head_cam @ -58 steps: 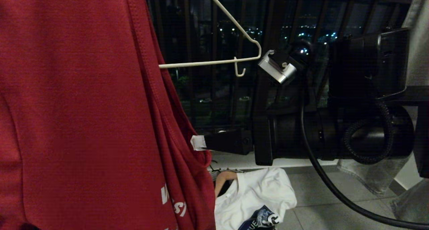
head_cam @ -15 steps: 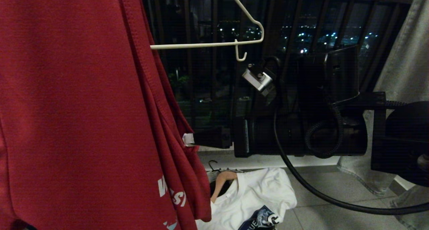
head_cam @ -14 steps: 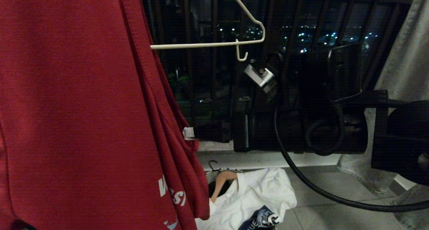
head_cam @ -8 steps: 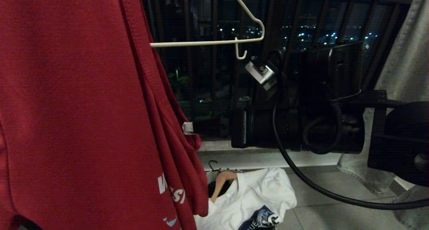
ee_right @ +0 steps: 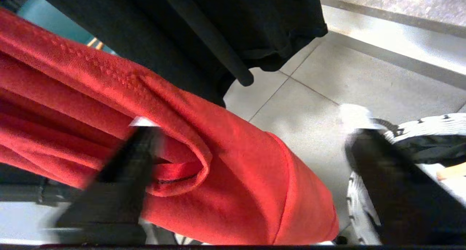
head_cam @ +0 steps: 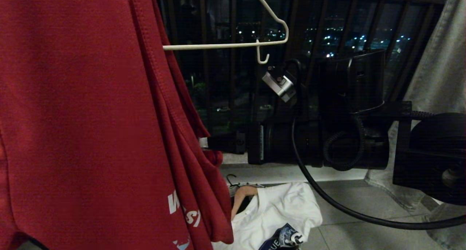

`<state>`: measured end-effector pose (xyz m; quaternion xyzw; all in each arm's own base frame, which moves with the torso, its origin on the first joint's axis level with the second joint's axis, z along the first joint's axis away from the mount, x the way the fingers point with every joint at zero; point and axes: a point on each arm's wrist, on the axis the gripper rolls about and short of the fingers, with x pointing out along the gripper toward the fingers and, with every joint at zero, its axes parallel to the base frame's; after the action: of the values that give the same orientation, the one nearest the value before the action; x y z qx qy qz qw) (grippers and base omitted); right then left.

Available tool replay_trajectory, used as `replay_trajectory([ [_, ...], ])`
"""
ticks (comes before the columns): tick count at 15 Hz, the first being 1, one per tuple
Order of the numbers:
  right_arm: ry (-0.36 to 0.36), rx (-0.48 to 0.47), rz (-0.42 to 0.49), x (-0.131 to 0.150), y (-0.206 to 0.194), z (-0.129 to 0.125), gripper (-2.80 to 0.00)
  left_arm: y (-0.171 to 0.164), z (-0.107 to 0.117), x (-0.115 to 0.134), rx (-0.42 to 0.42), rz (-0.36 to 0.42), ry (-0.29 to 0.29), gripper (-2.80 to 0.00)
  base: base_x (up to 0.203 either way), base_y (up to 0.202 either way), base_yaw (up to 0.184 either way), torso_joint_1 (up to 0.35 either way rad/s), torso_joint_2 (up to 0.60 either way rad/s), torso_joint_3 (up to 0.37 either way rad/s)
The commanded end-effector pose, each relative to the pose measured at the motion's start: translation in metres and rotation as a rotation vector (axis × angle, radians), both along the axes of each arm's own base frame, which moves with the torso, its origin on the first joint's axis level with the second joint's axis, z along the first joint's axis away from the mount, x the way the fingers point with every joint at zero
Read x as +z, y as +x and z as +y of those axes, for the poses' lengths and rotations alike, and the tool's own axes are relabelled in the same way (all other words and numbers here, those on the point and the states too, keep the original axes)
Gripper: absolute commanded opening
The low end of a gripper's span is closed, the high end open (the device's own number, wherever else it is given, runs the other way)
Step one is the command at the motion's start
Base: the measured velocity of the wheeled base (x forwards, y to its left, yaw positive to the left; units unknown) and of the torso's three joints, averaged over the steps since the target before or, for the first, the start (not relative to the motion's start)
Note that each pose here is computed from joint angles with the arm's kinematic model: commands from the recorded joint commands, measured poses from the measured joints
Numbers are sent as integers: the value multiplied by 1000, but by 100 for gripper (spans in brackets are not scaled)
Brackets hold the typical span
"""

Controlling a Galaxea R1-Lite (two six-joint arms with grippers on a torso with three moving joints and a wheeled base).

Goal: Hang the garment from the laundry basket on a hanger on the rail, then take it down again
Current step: Hang the clothes on the clothes rack

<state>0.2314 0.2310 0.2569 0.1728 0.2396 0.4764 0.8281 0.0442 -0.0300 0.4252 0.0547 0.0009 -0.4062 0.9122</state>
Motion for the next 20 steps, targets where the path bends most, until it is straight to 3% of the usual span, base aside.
replay_trajectory([
  [1, 1, 3, 2, 0, 0, 0, -280, 0, 0, 1, -3, -2, 1, -280, 0, 0, 0, 0, 0, 0],
  [7, 0, -5, -2, 0, 0, 0, -280, 0, 0, 6, 1, -50, -25, -280, 0, 0, 0, 0, 0, 0],
  [13, 17, -108, -45, 11, 18, -15, -280, 6, -2, -9, 26, 8, 3, -280, 0, 0, 0, 0, 0, 0],
  [20, -30, -181, -64, -1, 54, -25, -280, -2, 2, -21, 46, 29, 13, -280, 0, 0, 0, 0, 0, 0],
])
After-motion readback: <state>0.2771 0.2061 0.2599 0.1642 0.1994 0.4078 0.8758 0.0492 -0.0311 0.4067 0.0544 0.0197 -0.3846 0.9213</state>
